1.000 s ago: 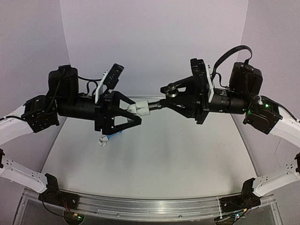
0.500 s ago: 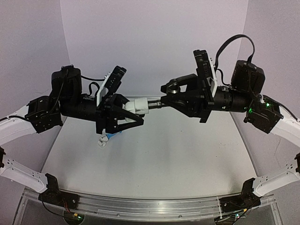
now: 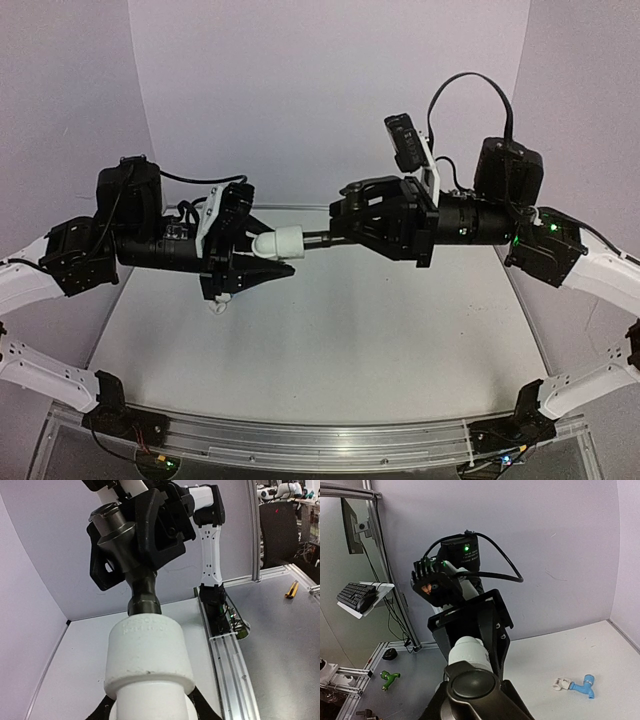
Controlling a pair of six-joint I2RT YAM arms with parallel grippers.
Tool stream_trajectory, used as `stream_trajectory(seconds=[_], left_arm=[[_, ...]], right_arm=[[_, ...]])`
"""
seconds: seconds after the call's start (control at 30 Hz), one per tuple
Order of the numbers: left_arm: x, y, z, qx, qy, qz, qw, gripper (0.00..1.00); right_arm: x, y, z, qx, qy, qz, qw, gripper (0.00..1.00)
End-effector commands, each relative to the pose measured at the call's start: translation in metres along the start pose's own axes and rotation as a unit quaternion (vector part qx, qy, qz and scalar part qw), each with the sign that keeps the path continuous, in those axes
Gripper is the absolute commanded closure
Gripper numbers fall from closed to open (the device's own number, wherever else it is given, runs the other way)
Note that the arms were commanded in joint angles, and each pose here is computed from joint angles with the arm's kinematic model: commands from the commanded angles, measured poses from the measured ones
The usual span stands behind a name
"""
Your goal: Install the water faucets
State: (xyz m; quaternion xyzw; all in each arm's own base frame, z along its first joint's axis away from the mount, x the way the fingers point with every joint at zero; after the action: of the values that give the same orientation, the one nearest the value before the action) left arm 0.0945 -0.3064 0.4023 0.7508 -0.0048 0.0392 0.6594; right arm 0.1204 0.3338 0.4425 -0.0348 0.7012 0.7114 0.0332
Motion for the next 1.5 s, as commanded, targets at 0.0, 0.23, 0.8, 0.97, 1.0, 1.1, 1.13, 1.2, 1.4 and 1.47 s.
stream_trajectory(seconds=[0.0, 0.23, 0.8, 0.97, 1.0, 1.1, 1.13, 1.2, 1.4, 1.47], left_arm=[[0.017, 0.014, -0.019, -0.008, 0.105, 0.119, 0.987, 0.6], [0.034, -0.005, -0.022, 0.042, 0.173, 0.042, 0.983, 0.21], [0.038, 0.028, -0.023, -0.037, -0.084, -0.395, 0.914, 0.04], [0.036, 0.031, -0.008, 0.0, -0.197, -0.45, 0.871, 0.1], [0.037, 0.03, -0.003, 0.009, -0.21, -0.46, 0.862, 0.11], [0.042, 0.025, 0.007, 0.023, -0.224, -0.48, 0.848, 0.14], [0.044, 0.024, 0.01, 0.026, -0.227, -0.485, 0.844, 0.14], [0.045, 0.022, 0.013, 0.03, -0.235, -0.488, 0.84, 0.15], [0.045, 0.023, 0.021, 0.035, -0.253, -0.485, 0.836, 0.2], [0.043, 0.024, 0.023, 0.036, -0.259, -0.479, 0.838, 0.23]], right_arm=[[-0.004, 0.026, -0.008, -0.036, -0.013, -0.018, 0.999, 1.0], [-0.018, 0.074, -0.035, -0.061, -0.127, -0.245, 0.959, 1.0], [0.014, 0.02, -0.053, -0.014, -0.091, -0.721, 0.687, 1.0], [0.017, 0.009, -0.053, -0.01, -0.076, -0.769, 0.634, 1.0], [0.018, 0.007, -0.052, -0.01, -0.073, -0.776, 0.626, 1.0], [0.02, 0.0, -0.051, -0.011, -0.063, -0.796, 0.602, 1.0], [0.021, -0.002, -0.05, -0.011, -0.06, -0.801, 0.595, 1.0], [0.021, -0.006, -0.049, -0.009, -0.055, -0.808, 0.587, 1.0], [0.021, -0.016, -0.042, -0.011, -0.036, -0.81, 0.585, 1.0], [0.022, -0.02, -0.039, -0.012, -0.03, -0.808, 0.588, 1.0]])
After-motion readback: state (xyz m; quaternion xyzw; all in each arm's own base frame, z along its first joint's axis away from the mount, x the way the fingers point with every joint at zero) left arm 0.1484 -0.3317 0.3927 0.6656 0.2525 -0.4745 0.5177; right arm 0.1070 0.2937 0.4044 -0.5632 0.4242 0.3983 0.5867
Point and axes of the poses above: each gripper's point midway between its finger pads, its own z axis out along the fingers, its own x axis along the line the jaws close on, y = z × x, the point moved 5 cm from there along -z, back along the fingers, and after that the axes turned 14 degrees about -z, right-handed, at the moved point
